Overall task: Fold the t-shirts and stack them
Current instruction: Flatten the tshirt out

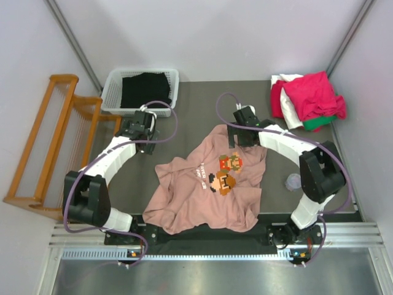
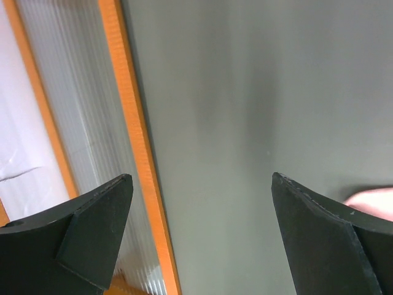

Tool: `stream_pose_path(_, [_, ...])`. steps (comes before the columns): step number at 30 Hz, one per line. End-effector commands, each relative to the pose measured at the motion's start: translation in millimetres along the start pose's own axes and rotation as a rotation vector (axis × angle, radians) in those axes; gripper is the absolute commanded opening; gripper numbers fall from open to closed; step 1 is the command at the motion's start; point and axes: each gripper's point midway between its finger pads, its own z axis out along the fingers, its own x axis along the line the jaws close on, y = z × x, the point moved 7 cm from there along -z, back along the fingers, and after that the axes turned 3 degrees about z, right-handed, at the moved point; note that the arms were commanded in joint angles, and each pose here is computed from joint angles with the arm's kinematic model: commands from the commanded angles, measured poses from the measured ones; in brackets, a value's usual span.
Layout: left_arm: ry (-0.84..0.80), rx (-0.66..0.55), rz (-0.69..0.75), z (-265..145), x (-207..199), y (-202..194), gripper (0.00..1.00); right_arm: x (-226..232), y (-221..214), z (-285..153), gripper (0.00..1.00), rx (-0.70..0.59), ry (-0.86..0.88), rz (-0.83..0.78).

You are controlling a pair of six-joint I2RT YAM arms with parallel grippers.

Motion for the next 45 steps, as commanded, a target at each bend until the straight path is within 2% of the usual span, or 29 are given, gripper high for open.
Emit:
stream_pose_path(1, [-0.067,-0.039,-0.039,-11.0,0.3,18.1,0.99,2.5,4.1,14.2,1.00,-0.005,0.065,0.022])
stream_pose_path(3, [-0.175,-0.036,-0.048,-15.5,-10.4,19.0,0.99,0.0,5.5,19.5,1.00,-0.001,0.072,0.032])
stream_pose_path(9, [-0.334,-0.091,-0.026,-25.5,-23.6,18.6,0.96,0.4,18.0,30.3,0.98,-0.005,0.096,0.053])
stream_pose_path(14, [-0.441,-0.120,0.006,-32.4,-33.1,13.1,0.99,5.8,23.2,39.6,0.94,0.006,0.119,0.056])
stream_pose_path(22, [-0.733,0.010,0.068,-42.4,-60.2,0.0,0.98,9.4,30.0,44.0,0.93,0.010,0.124,0.056])
stream_pose_path(31, [-0.844,0.134,0.060,-48.7,-74.6,-25.6,0.96,10.1,33.7,46.9,0.92,0.014,0.110,0.058])
stream_pose_path(33, [-0.858,0.161,0.054,-55.5,-74.1,-32.8,0.91,10.2,34.2,47.8,0.92,0.015,0.108,0.056])
stream_pose_path(35, [-0.844,0.153,0.045,-58.9,-71.8,-34.3,0.80,10.0,33.3,49.1,0.92,0.017,0.104,0.059])
stream_pose_path(38, [-0.820,0.128,0.043,-65.6,-65.3,-29.4,0.74,9.8,32.3,51.2,0.91,0.020,0.098,0.061])
stream_pose_path(42, [-0.803,0.214,0.036,-50.9,-71.6,-35.8,0.52,11.2,33.7,53.1,0.91,0.022,0.099,0.065])
stream_pose_path(45, [-0.848,0.270,0.026,-44.2,-80.3,-38.1,0.50,11.5,35.2,51.9,0.91,0.019,0.100,0.067])
